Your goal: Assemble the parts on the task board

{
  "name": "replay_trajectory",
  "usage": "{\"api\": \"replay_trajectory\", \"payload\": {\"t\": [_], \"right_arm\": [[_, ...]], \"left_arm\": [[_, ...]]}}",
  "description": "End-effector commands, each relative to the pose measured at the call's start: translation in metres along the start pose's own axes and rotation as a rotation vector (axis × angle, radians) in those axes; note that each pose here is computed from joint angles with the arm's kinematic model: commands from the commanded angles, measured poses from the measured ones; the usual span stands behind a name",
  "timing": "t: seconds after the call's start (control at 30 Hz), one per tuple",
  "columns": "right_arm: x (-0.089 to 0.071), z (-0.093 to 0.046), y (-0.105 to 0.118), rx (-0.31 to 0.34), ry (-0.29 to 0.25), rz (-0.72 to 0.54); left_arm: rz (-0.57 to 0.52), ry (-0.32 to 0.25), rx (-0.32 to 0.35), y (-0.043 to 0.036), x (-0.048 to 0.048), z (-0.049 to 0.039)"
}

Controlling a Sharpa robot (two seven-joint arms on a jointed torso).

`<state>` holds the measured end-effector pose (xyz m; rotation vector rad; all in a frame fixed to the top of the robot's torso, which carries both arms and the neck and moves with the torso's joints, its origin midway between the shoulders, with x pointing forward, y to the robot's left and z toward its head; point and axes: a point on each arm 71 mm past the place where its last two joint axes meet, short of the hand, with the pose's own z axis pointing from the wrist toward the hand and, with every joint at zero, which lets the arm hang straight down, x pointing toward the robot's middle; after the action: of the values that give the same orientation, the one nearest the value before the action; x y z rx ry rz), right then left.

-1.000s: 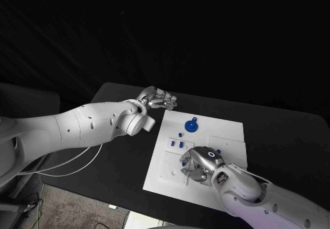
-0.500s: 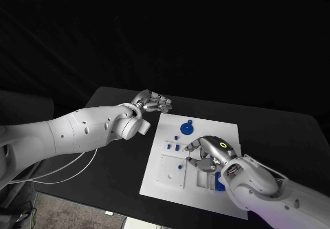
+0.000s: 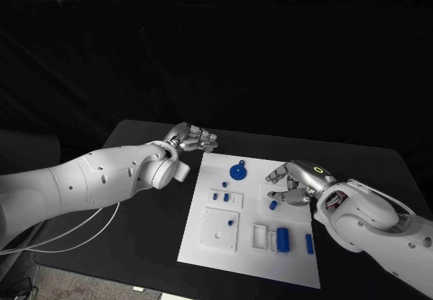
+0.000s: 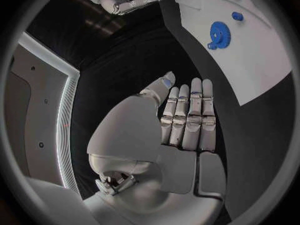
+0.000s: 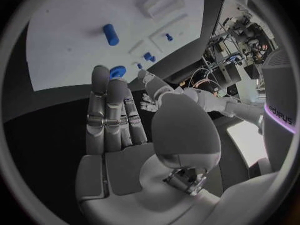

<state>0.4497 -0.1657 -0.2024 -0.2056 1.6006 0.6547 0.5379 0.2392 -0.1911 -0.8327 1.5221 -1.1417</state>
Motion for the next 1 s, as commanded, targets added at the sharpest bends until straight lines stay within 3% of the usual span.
{"api": "replay_trajectory", "payload": {"t": [0.03,0.3,0.6,0.73,1.0], "right_arm": [[0.006,-0.002,-0.008,0.005,0.111,-0.031],[0.019,-0.006,-0.019,0.049,0.201,-0.064],[0.033,-0.008,-0.022,0.066,0.257,-0.085],[0.038,-0.008,-0.022,0.073,0.257,-0.094],[0.04,-0.006,-0.017,0.068,0.203,-0.09]], "left_arm": [[-0.014,0.014,0.01,-0.0018,0.0022,0.0003],[-0.017,0.014,0.009,-0.0016,0.002,-0.0001],[-0.017,0.012,0.007,-0.001,0.0008,-0.0004],[-0.018,0.013,0.007,-0.001,0.0009,-0.0005],[-0.017,0.012,0.007,-0.0008,0.0004,-0.0006]]}}
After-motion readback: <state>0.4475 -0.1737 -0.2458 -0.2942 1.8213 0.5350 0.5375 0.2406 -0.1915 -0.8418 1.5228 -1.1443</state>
